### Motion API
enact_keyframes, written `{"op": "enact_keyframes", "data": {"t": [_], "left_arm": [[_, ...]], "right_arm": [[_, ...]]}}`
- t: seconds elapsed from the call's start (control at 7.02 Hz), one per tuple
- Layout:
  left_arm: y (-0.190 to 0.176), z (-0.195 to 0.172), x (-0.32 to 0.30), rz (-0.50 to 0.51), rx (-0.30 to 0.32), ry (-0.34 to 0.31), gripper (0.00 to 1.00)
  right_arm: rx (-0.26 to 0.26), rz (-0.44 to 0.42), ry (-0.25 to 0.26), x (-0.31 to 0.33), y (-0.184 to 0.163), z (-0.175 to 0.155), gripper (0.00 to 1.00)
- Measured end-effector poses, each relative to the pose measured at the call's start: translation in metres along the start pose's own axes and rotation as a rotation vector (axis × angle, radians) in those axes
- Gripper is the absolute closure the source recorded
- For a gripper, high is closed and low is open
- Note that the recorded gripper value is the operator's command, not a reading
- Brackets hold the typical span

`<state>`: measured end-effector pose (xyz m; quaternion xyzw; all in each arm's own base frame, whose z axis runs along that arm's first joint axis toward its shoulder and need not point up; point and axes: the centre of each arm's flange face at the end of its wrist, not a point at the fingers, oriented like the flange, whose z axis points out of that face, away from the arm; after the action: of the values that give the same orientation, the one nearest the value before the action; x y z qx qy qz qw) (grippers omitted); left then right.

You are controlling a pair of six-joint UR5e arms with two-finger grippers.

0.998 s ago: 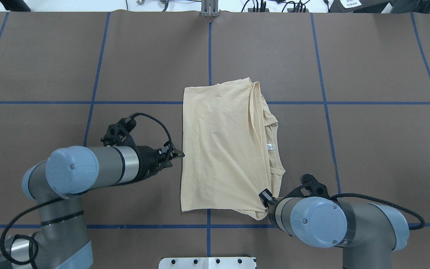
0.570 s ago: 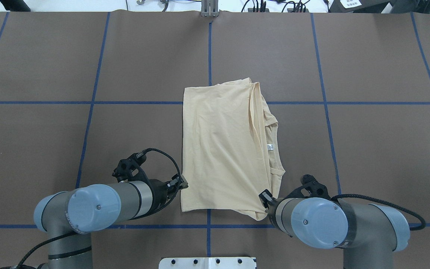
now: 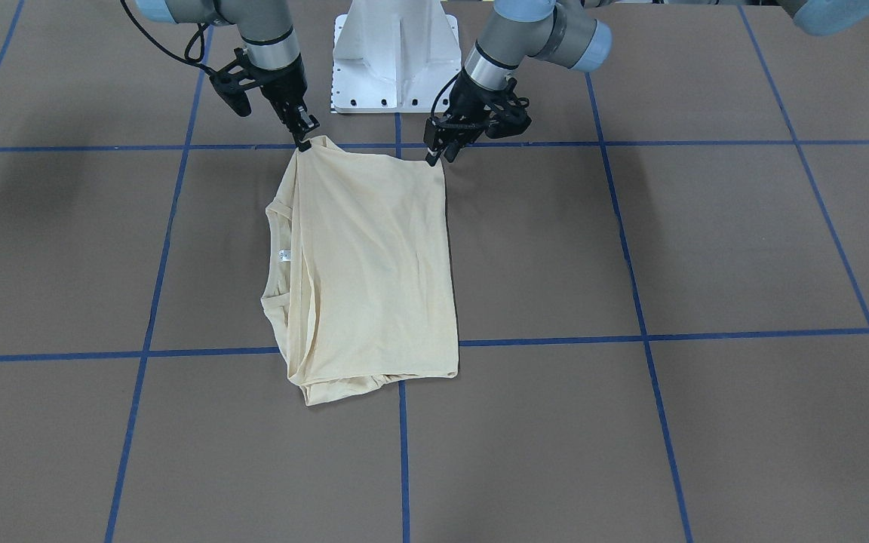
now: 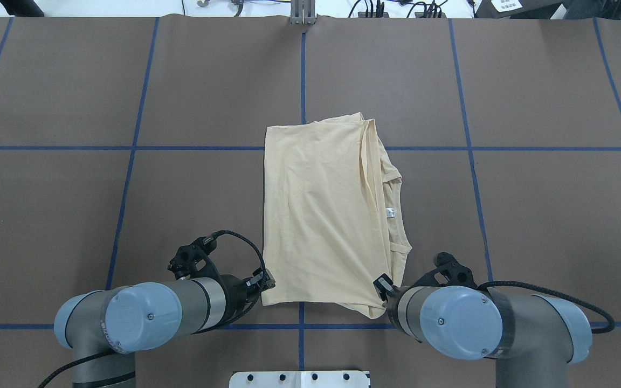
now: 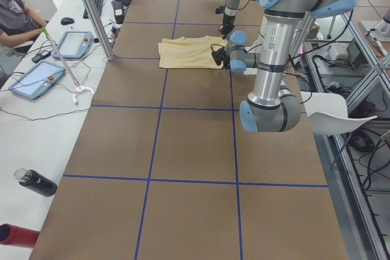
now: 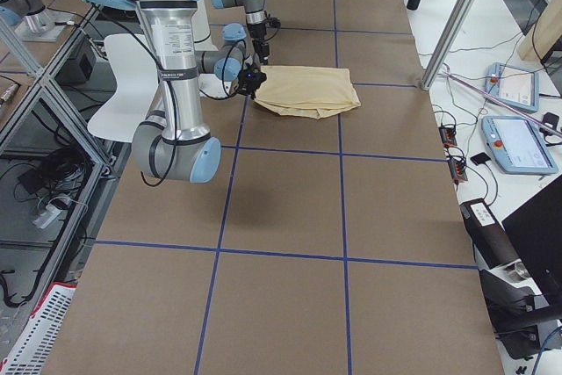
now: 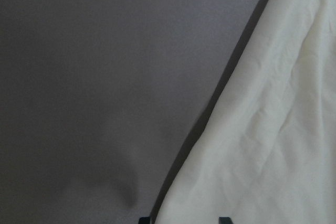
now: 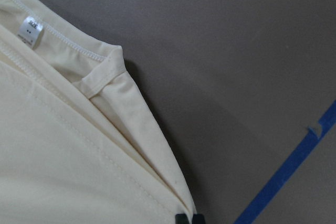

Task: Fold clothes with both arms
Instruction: 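Lower the left gripper to the other near corner and grasp it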

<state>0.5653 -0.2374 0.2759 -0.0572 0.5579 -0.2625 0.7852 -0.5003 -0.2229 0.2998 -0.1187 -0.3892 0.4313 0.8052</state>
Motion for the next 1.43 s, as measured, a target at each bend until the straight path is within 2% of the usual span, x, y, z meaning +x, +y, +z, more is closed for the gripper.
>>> {"op": "enact_keyframes", "data": {"t": [0.14, 0.29, 0.57, 0.71, 1.43], "left_arm": [[0.004, 0.003, -0.003, 0.003, -0.005, -0.007, 0.53], [0.007, 0.005, -0.005, 0.005, -0.008, -0.011, 0.61], [0.008, 0.006, -0.006, 0.006, -0.008, -0.016, 0.82], [0.008, 0.007, -0.007, 0.006, -0.008, -0.017, 0.99], [0.010, -0.005, 0.002, 0.000, -0.019, 0.008, 1.00]], "right_arm": [[-0.001, -0.001, 0.000, 0.000, 0.000, 0.000, 1.00], [-0.002, -0.001, 0.000, 0.000, 0.001, -0.001, 1.00], [-0.002, -0.002, 0.001, 0.001, 0.001, 0.000, 1.00], [-0.002, -0.002, 0.001, 0.001, 0.001, 0.000, 1.00], [0.000, -0.001, 0.002, 0.001, 0.000, 0.000, 1.00]]}}
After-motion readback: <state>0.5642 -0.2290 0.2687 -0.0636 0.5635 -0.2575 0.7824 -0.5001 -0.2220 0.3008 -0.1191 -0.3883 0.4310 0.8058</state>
